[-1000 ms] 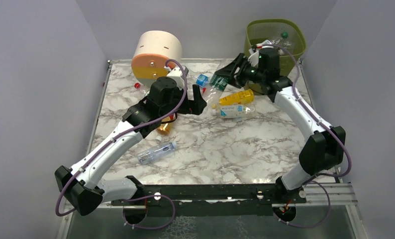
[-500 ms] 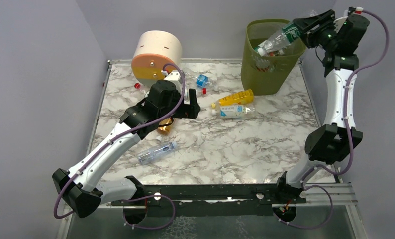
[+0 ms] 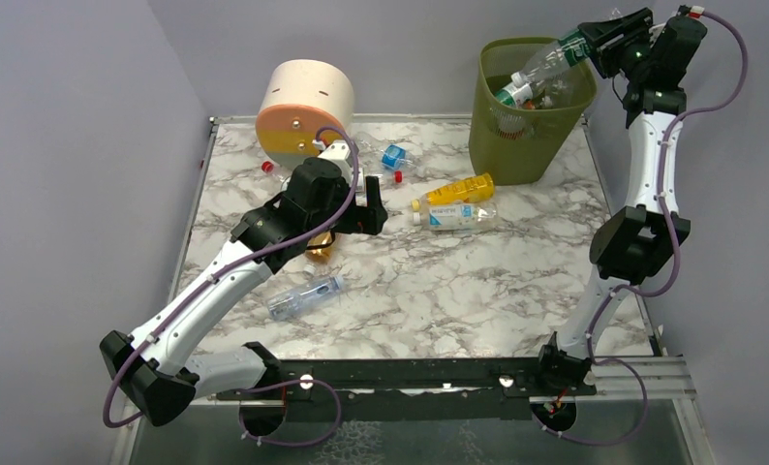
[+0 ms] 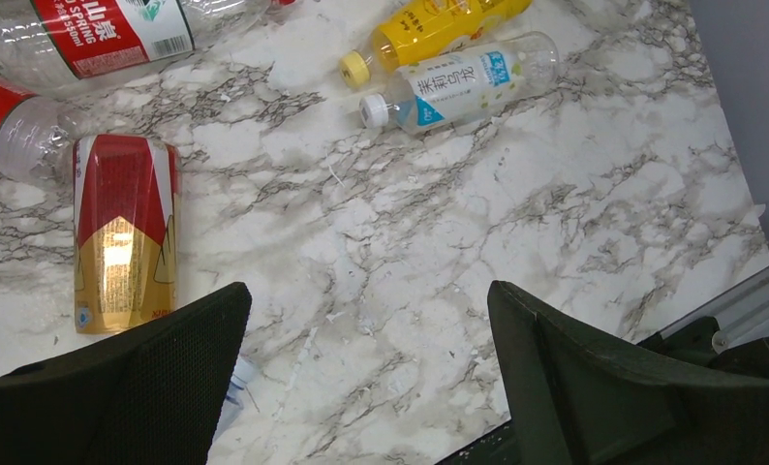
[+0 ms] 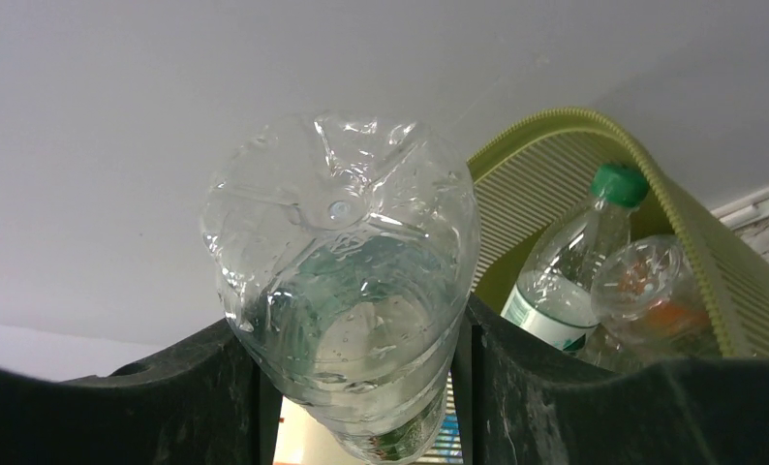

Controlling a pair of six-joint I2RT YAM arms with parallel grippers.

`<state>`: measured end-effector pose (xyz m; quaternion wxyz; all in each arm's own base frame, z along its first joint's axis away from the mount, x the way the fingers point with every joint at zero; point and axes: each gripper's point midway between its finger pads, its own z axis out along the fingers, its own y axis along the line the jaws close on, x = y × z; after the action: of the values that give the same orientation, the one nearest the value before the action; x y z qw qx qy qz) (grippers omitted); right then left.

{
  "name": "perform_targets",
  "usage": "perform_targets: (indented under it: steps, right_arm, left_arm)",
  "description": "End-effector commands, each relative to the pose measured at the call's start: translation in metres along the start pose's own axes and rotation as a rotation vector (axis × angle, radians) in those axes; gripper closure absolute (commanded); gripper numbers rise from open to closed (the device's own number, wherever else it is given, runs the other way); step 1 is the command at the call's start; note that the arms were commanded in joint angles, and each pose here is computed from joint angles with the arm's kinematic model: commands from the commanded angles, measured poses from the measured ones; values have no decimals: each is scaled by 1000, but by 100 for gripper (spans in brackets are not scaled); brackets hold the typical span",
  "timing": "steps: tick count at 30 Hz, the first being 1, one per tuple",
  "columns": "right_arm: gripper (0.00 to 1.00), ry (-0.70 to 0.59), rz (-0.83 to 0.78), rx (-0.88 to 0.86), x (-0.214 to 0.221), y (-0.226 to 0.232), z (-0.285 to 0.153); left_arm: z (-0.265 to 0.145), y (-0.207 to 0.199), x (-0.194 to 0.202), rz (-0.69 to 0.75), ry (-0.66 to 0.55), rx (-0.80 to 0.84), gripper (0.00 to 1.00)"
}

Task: Put the plastic bottles in the bin
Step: Place the plastic bottle in the trash bin.

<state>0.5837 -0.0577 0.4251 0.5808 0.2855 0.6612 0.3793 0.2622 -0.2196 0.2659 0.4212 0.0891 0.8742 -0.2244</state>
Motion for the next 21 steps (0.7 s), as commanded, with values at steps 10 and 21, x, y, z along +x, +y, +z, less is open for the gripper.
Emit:
perform_targets:
  steps: [10,21]
  right_arm:
    - [15,-21,-74,69,-7,-18,4]
    - [9,-67,-59,148,-27,-20,-15]
  left_arm:
    - [-2,9,6,-2,1,-21,1]
    - [-9,13,13,-11,9,-28,1]
